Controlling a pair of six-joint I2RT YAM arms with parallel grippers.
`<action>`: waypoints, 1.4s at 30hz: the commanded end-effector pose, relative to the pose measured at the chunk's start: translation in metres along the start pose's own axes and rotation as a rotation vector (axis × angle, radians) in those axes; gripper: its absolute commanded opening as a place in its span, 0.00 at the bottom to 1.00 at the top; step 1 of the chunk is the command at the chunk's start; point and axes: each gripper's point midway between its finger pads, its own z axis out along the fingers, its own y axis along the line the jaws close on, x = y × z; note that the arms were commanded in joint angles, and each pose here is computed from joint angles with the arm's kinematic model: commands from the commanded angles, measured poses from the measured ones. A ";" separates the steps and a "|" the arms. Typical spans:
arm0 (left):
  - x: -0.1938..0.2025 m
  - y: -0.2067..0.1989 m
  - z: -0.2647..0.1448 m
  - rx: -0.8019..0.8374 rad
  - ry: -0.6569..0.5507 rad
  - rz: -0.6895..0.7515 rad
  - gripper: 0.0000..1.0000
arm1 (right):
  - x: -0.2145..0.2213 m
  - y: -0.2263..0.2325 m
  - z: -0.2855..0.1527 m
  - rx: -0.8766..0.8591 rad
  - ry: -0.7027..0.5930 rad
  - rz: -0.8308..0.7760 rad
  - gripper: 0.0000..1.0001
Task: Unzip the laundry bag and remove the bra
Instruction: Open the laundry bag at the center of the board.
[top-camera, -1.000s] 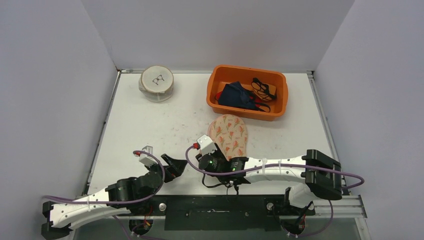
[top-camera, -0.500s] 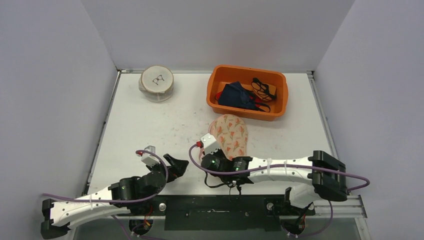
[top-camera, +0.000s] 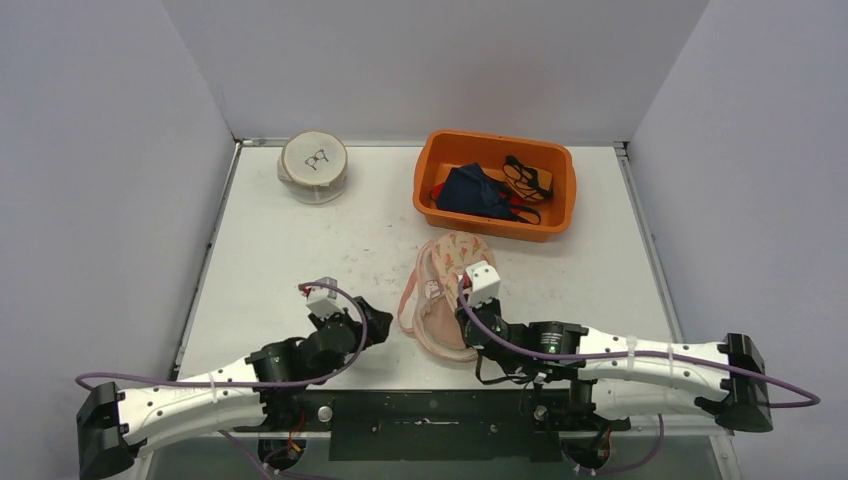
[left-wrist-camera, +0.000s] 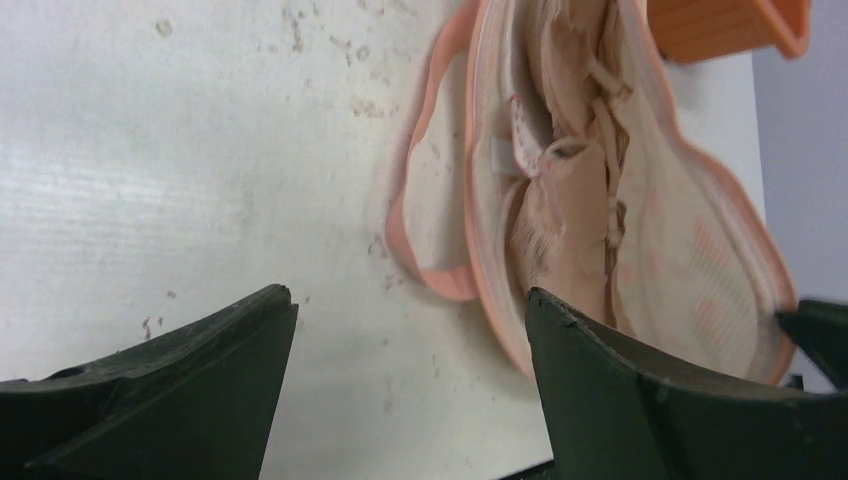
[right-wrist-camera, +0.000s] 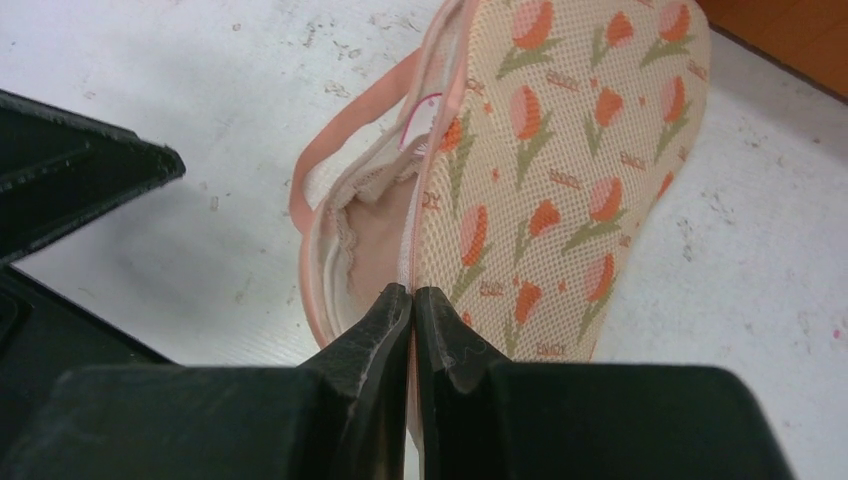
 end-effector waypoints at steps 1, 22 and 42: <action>-0.035 -0.055 0.013 0.127 -0.021 -0.057 0.83 | 0.001 -0.026 -0.019 0.054 -0.038 0.091 0.05; -0.017 -0.080 0.142 0.108 0.197 0.078 0.78 | 0.020 -0.077 -0.051 0.066 -0.150 0.379 0.05; 0.016 -0.027 0.169 -0.093 0.249 0.137 0.01 | 0.016 -0.079 -0.050 0.077 -0.182 0.459 0.05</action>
